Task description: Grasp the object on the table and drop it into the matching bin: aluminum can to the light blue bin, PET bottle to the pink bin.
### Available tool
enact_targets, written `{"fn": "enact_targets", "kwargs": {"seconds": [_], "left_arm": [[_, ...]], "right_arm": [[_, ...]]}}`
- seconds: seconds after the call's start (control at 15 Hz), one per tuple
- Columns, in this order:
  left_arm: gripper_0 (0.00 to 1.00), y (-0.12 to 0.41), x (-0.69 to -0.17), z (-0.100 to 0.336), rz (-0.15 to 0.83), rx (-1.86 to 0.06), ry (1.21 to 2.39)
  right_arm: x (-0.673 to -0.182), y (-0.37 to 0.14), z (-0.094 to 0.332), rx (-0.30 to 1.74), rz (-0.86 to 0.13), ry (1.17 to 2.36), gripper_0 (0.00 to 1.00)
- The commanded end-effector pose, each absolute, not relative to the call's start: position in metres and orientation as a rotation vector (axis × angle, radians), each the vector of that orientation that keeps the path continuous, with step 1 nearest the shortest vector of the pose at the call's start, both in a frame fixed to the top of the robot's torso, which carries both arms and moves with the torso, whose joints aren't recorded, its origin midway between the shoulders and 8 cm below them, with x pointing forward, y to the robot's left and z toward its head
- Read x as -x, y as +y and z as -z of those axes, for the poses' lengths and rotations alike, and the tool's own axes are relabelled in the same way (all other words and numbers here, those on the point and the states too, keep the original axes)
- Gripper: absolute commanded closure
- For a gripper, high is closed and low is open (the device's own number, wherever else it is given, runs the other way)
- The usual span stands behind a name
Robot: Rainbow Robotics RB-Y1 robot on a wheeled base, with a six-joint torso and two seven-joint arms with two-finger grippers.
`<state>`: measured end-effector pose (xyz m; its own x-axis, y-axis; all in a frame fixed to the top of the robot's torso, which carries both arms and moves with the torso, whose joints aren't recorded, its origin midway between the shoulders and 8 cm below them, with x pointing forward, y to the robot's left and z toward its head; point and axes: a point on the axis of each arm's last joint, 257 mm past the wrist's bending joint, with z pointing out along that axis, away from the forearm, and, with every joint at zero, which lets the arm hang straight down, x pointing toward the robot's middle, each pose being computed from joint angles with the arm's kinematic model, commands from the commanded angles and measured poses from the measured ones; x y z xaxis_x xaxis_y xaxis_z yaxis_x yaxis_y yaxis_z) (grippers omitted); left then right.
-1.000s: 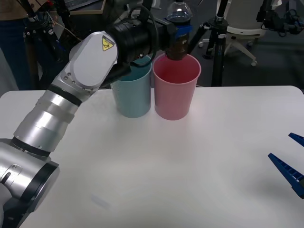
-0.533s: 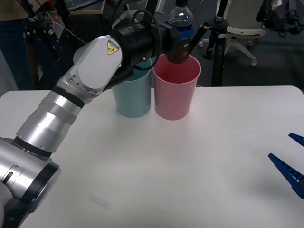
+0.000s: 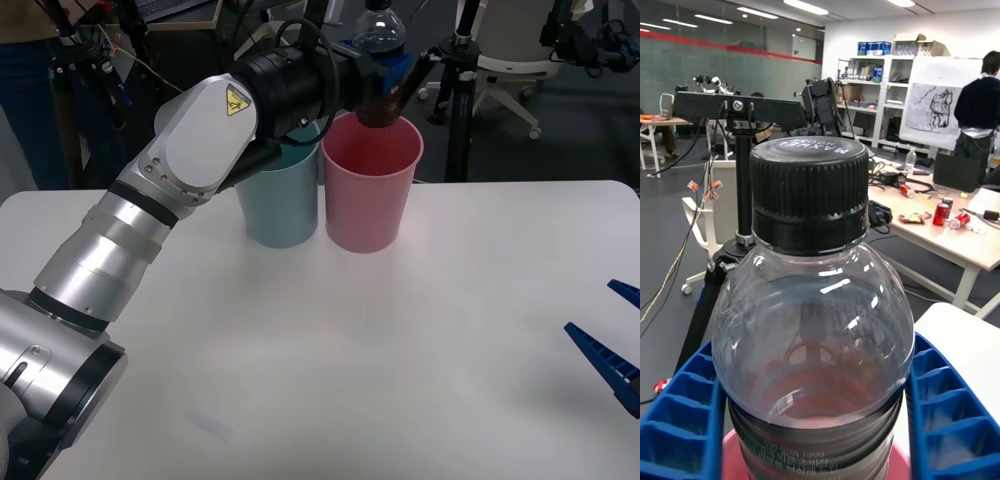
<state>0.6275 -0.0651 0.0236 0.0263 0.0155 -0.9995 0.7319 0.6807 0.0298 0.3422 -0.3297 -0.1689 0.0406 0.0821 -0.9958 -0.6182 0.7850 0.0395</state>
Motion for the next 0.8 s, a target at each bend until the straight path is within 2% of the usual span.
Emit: {"fn": "enact_targets", "kwargs": {"seconds": [0.07, 0.8], "left_arm": [[0.00, -0.0654, -0.6272, -0.0239, 0.617, -0.665, 1.451], [0.00, -0.0665, -0.6258, -0.0271, 0.623, -0.666, 1.439]], "right_arm": [[-0.3423, -0.3297, 0.1689, 0.465, -0.567, 1.441, 0.00], [-0.3423, -0.3297, 0.1689, 0.465, -0.567, 1.441, 0.00]]}}
